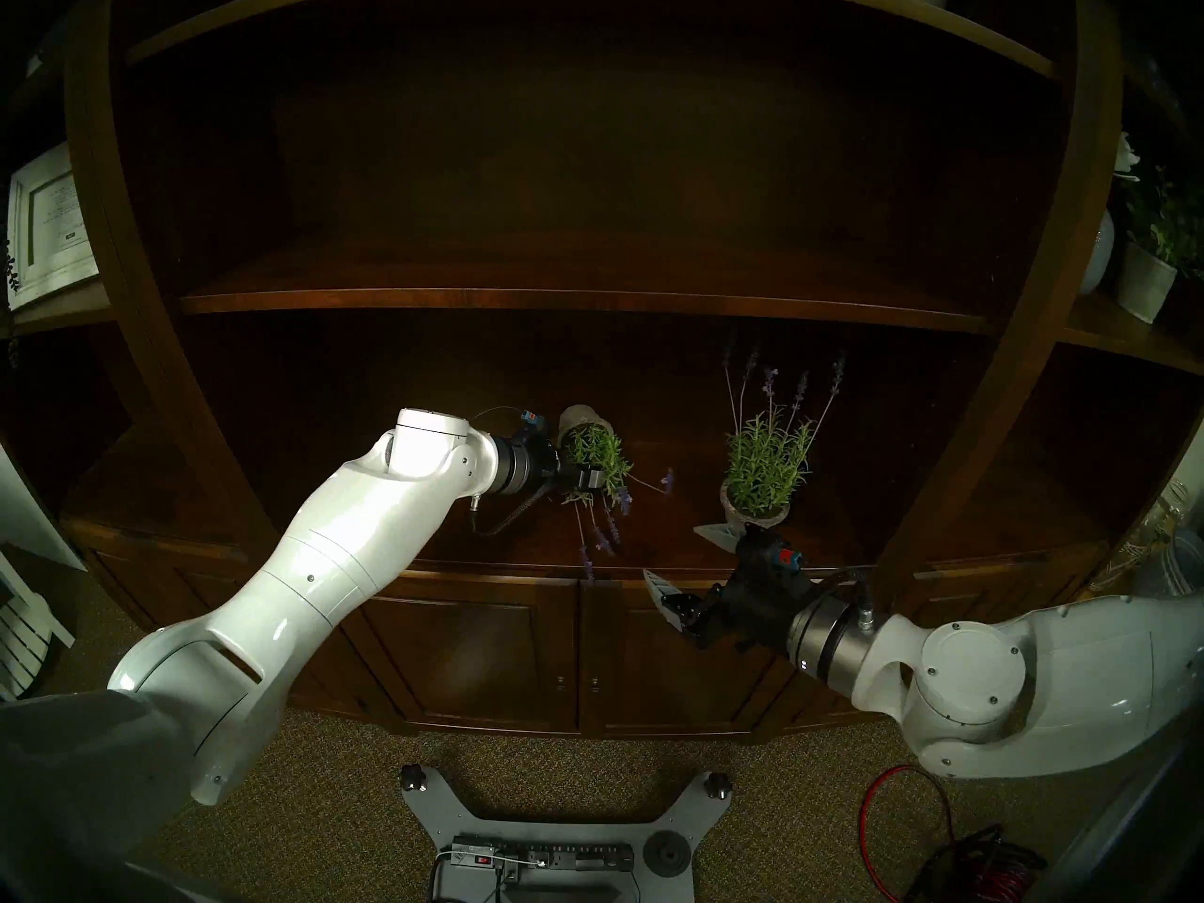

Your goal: Place the fake decorative plant upright

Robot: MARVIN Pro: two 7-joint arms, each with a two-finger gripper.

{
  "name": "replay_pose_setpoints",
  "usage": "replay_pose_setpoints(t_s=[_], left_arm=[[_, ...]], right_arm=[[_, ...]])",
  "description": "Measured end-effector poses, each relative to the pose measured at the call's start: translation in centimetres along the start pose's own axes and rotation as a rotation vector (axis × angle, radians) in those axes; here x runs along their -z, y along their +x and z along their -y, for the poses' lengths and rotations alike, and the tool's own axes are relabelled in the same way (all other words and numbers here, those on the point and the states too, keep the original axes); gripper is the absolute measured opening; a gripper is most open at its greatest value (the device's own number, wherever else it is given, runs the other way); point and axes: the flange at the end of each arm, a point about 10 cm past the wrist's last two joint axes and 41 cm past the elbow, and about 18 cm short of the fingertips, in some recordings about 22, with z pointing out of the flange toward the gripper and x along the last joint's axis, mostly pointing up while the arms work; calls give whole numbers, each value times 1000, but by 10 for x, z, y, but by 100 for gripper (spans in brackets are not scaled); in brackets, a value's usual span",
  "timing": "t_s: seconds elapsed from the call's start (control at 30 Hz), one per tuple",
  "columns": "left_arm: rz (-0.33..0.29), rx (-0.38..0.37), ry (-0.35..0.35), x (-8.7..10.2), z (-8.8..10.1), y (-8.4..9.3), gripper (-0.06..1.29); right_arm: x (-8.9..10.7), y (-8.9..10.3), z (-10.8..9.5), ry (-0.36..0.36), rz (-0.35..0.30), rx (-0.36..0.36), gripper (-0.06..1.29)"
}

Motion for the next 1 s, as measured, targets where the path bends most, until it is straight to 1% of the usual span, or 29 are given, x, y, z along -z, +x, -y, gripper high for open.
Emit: replay_pose_setpoints(t_s=[0.13,0.33,0.63,0.73,0.87,1.0], left_arm=[[20,8,-24,-5,-5,4,121],[40,11,-88,-9,-21,15,121],[42,-3,-183,-11,-46,36,121],[45,-13,-210,-11,-52,43,121],[60,-36,-238,-11,-56,48,121],[83,-63,-255,-12,-56,49,121]], right_arm=[[0,0,0,-1,-1,-1,123],[0,0,0,-2,-3,-2,123],[0,1,0,-6,-7,-6,124],[0,1,0,-7,-10,-8,123],[0,1,0,-9,-14,-11,123],[1,1,0,-10,-18,-13,124]])
